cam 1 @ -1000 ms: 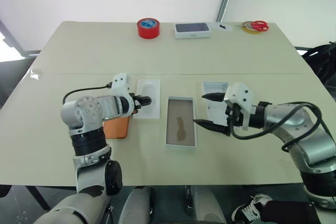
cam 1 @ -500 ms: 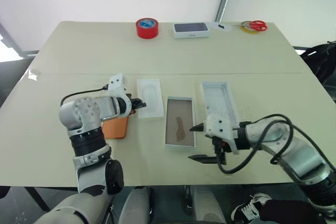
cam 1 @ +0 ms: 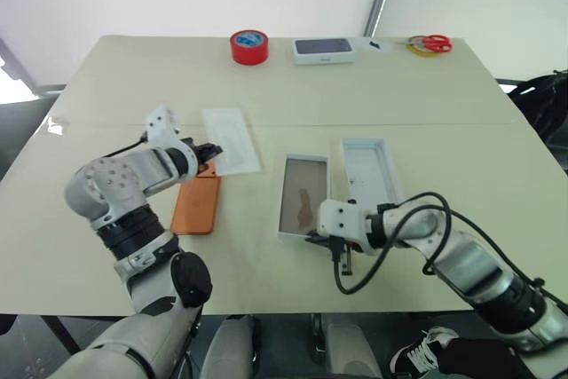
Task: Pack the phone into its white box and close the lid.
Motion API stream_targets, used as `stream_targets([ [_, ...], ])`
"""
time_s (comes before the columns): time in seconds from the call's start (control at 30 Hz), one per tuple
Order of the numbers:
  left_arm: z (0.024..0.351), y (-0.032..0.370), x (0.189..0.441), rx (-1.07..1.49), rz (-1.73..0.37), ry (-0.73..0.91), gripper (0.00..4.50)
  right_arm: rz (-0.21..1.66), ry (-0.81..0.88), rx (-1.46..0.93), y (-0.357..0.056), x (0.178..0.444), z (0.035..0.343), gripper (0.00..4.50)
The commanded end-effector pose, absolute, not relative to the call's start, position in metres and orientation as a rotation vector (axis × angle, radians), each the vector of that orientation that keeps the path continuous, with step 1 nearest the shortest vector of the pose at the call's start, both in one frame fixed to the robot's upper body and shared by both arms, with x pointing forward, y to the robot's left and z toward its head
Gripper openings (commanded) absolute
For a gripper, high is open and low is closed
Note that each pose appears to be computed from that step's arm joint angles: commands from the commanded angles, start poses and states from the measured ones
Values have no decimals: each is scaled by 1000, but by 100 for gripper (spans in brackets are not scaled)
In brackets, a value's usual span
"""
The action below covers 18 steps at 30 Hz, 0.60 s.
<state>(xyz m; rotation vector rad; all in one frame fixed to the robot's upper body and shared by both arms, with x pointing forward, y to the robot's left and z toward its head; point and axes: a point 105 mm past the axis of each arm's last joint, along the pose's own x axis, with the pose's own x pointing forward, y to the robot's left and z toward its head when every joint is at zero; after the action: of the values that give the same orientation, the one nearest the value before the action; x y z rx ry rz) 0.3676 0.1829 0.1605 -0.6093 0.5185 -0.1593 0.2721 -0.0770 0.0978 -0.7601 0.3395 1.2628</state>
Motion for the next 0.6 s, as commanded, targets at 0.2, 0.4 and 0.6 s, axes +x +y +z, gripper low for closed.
stream_targets([
  [0.2, 192, 192, 364, -574, -209, 412, 0, 1378, 165, -859, -56, 299, 121, 7],
  [0.4, 193, 174, 359, -519, -299, 412, 0, 1420, 154, -879, -57, 304, 124, 146],
  [0.6, 186, 146, 350, -490, -401, 425, 0, 1294, 88, -798, -71, 314, 148, 340],
])
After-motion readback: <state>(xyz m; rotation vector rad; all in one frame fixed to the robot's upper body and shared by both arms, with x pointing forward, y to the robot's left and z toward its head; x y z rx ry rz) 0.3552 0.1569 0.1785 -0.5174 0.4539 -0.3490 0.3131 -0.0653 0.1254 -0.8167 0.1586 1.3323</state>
